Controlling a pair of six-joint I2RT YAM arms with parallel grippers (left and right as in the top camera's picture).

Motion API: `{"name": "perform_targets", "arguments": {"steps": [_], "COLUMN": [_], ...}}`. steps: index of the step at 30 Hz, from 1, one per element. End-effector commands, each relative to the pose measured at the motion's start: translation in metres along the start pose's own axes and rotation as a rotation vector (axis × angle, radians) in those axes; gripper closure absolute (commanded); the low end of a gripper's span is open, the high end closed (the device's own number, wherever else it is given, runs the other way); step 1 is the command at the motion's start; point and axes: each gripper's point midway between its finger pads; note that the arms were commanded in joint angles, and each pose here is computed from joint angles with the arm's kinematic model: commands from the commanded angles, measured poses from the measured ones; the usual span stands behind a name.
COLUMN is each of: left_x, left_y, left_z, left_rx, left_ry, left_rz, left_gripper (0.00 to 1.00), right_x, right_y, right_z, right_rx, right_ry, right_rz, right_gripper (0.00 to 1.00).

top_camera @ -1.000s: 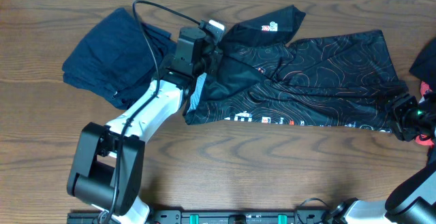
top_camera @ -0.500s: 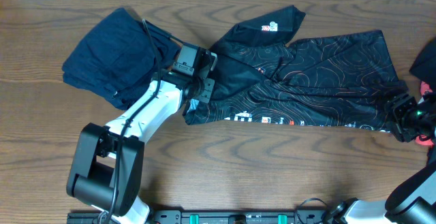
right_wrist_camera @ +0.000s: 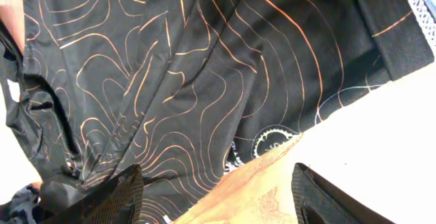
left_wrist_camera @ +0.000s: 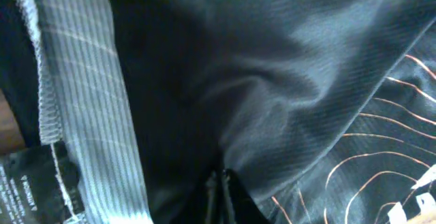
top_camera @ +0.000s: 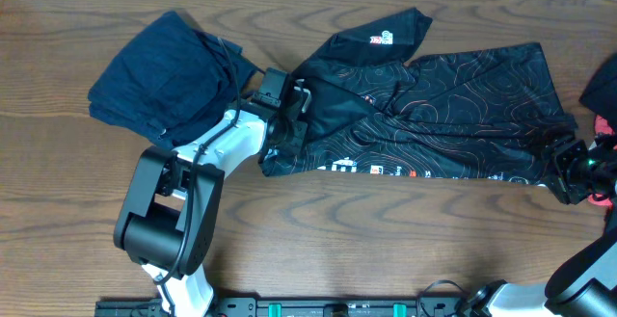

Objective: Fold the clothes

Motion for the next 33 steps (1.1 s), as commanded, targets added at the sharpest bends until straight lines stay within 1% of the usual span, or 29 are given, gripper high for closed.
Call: {"name": "perform_targets", "arguments": {"steps": [1,7,11,13,15,17,19,21,22,24,26,27,29,33], "left_x": [-0.001,0.017,0.016,0.015,0.016,0.017,0.019,0.021,0.022,0.023,0.023,0.024,0.024,0.025], "left_y": [0.003,0.023,0.032,0.032,0.032,0.031,0.031,0.031,0.031,0.033,0.034,0.034,0.034,0.032], "left_z": [0.009,0.036,0.05,0.05,0.047,0.041,0.028,0.01,0.0,-0.016,-0.024,-0.026,-0.027,-0.027], "left_rx": [-0.022,-0.113,-0.146,-0.146,-0.133,-0.107,-0.057,0.017,0.059,0.122,0.153,0.161,0.163,0.164], "left_ry": [0.0,-0.014,-0.043,-0.042,-0.04,-0.037,-0.03,-0.02,-0.014,-0.004,0.011,0.017,0.031,0.03], "left_rz": [-0.005,0.131,0.139,0.139,0.141,0.144,0.151,0.157,0.163,0.163,0.164,0.167,0.169,0.17], "left_gripper": [0.94,0.94,0.94,0.94,0.94,0.93,0.83,0.68,0.57,0.47,0.45,0.44,0.44,0.44], "right_x": [0.004,-0.002,-0.016,-0.025,-0.039,-0.046,-0.046,-0.05,-0.056,-0.074,-0.088,-0.09,-0.091,-0.084], "right_y": [0.0,0.0,0.001,0.003,0.005,0.007,0.008,0.01,0.012,0.018,0.022,0.021,0.014,-0.012], "right_z": [0.001,0.003,0.007,0.01,0.014,0.02,0.029,0.035,0.036,0.036,0.035,0.035,0.036,0.031], "right_rx": [0.001,-0.009,-0.031,-0.044,-0.065,-0.095,-0.129,-0.154,-0.161,-0.169,-0.175,-0.172,-0.161,-0.091], "right_ry": [0.029,0.03,0.039,0.078,0.082,0.086,0.096,0.1,0.097,0.074,0.028,0.022,0.016,0.029], "right_rz": [0.006,-0.029,-0.111,-0.168,-0.251,-0.29,-0.297,-0.324,-0.361,-0.466,-0.539,-0.543,-0.517,-0.426], "right_gripper": [0.32,0.33,0.3,0.28,0.27,0.27,0.3,0.32,0.32,0.32,0.34,0.34,0.35,0.4]}}
Point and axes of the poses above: each gripper's point midway between its finger pads, its own y axis back along the fingers, its own x axis along the line the jaws close on, z = x × y, and after that the axes turned 5 degrees about y, right-handed
